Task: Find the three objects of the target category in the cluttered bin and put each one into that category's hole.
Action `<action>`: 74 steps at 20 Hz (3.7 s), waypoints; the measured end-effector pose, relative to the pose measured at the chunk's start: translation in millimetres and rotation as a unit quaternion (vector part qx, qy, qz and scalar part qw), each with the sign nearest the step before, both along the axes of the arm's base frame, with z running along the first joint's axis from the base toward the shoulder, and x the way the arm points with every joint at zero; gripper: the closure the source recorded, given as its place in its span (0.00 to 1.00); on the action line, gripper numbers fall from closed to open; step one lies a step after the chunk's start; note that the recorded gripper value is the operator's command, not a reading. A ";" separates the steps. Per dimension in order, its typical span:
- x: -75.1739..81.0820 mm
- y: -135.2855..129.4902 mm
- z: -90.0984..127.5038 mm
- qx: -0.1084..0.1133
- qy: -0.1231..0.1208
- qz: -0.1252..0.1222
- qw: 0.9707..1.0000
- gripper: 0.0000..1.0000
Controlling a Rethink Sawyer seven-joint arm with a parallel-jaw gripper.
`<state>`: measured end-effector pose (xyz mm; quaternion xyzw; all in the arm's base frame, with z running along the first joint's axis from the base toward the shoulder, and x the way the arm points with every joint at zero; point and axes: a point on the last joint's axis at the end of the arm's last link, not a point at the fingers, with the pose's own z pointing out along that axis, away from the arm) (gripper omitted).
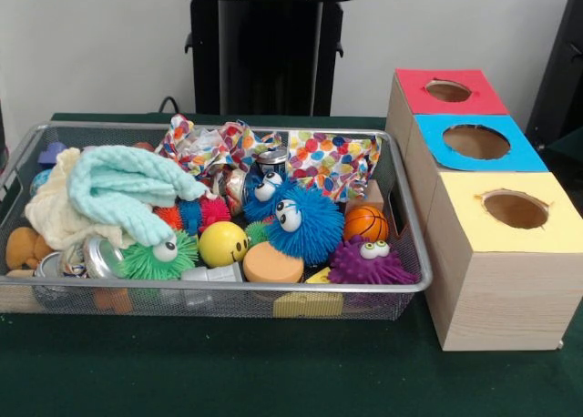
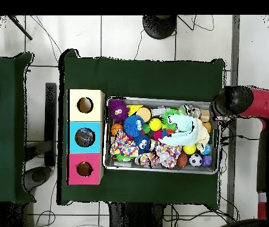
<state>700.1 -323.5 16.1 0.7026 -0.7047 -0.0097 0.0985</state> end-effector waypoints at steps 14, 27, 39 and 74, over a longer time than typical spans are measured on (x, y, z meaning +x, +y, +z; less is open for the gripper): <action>-48.0 11.4 -14.7 0.048 0.038 0.010 0.998 0.00; -77.2 47.8 -27.8 0.074 0.070 0.038 0.994 0.00; -73.7 44.8 -34.0 0.074 0.061 0.035 0.995 0.00; -34.2 11.2 -7.6 0.038 0.020 0.013 0.999 0.00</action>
